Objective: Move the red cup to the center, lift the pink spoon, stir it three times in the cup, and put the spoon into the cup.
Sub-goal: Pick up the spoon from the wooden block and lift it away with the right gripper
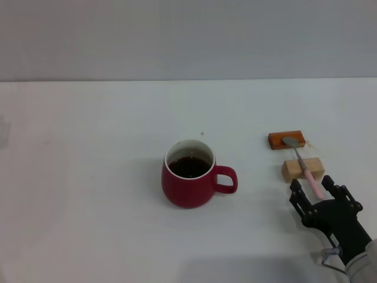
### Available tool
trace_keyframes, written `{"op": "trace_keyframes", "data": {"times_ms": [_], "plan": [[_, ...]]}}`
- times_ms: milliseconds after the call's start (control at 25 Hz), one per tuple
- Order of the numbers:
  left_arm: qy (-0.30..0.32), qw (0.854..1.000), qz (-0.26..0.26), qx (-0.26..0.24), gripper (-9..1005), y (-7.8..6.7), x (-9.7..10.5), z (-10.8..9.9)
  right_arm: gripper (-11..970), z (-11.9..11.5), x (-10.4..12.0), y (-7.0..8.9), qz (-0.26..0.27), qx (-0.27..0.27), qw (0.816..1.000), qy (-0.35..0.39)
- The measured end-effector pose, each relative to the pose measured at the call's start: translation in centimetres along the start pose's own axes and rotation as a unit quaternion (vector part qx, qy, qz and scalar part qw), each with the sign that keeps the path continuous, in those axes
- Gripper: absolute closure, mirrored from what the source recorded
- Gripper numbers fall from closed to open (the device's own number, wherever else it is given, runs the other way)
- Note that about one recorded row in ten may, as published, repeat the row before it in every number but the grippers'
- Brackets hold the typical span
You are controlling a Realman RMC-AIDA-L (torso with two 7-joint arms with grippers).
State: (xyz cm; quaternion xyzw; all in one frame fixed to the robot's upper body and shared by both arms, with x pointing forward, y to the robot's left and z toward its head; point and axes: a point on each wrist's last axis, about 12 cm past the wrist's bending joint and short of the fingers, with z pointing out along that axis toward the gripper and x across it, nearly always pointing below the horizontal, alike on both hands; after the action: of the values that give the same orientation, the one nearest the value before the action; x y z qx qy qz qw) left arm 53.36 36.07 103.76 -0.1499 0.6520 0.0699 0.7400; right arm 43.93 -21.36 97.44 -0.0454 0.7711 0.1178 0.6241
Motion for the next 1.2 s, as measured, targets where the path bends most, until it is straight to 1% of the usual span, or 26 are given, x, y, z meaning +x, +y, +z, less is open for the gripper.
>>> {"op": "trace_keyframes", "data": {"times_ms": [160,520,960,1160,1200], "plan": [[0.0,1.0,0.0,-0.001,153,-0.01,0.0,0.0,272,0.29,-0.13,-0.21,0.001,0.003,1.0,-0.001],[0.0,1.0,0.0,0.0,152,-0.05,-0.02,0.04,326,0.75,-0.23,-0.24,-0.002,0.001,1.0,0.002],[0.001,1.0,0.0,-0.003,152,0.15,0.06,-0.14,393,0.78,-0.18,-0.2,-0.002,0.0,1.0,0.005],[0.001,1.0,0.0,-0.003,152,0.19,0.07,-0.17,465,0.73,-0.1,-0.18,-0.001,0.001,1.0,0.007],[0.001,1.0,0.0,-0.003,152,0.19,0.06,-0.18,467,0.72,-0.1,-0.18,-0.001,0.001,1.0,0.007]]}}
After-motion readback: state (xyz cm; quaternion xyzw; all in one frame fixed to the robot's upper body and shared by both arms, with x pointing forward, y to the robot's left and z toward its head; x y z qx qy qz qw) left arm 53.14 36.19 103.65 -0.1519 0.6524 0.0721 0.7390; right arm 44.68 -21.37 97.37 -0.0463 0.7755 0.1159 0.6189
